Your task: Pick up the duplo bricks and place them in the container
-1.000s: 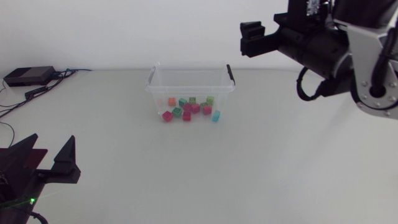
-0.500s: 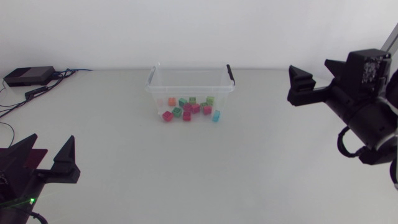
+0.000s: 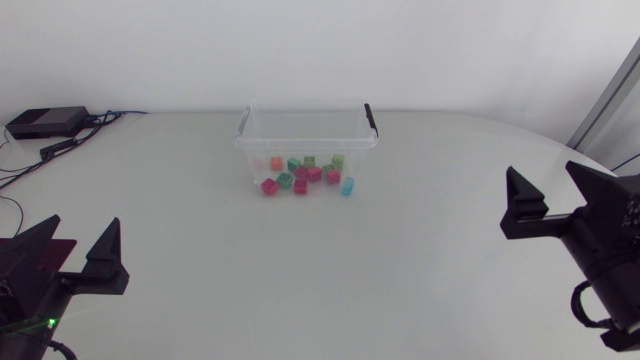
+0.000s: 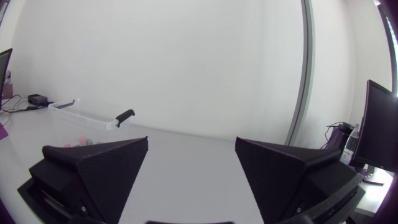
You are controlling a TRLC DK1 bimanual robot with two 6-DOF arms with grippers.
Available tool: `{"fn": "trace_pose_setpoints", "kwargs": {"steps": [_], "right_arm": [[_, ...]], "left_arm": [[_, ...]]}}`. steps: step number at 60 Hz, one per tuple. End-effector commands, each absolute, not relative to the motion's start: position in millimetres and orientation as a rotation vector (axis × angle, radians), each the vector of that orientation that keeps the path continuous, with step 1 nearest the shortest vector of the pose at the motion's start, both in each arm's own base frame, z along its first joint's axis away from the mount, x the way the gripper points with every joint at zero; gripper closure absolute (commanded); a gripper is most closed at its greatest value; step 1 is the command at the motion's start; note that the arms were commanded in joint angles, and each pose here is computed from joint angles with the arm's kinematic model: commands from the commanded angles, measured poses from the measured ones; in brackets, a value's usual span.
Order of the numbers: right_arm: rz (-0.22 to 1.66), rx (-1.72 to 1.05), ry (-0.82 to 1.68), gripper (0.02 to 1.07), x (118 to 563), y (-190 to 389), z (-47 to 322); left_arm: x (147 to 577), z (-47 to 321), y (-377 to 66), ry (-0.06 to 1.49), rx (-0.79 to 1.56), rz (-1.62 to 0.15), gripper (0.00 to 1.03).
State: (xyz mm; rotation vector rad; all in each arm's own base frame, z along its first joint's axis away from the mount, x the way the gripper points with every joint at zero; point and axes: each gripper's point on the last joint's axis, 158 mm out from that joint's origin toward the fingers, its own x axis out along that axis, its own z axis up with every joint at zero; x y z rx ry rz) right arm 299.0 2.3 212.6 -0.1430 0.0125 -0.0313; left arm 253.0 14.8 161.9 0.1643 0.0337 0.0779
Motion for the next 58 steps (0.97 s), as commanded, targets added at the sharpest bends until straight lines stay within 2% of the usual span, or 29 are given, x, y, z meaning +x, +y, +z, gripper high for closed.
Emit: {"fn": "trace_pose_setpoints", "kwargs": {"steps": [1,46,58], "right_arm": [[-0.028,-0.153,0.026,0.06,292,1,201],[-0.01,-0.005,0.056,0.06,255,-2,151],[-0.01,0.0,0.057,0.06,254,-2,149]], "left_arm": [[253,156,15,0.045,0.142,0.073,0.03],[254,150,-3,0.06,0.004,-0.014,0.03],[254,150,-3,0.061,-0.001,-0.017,0.03]]}}
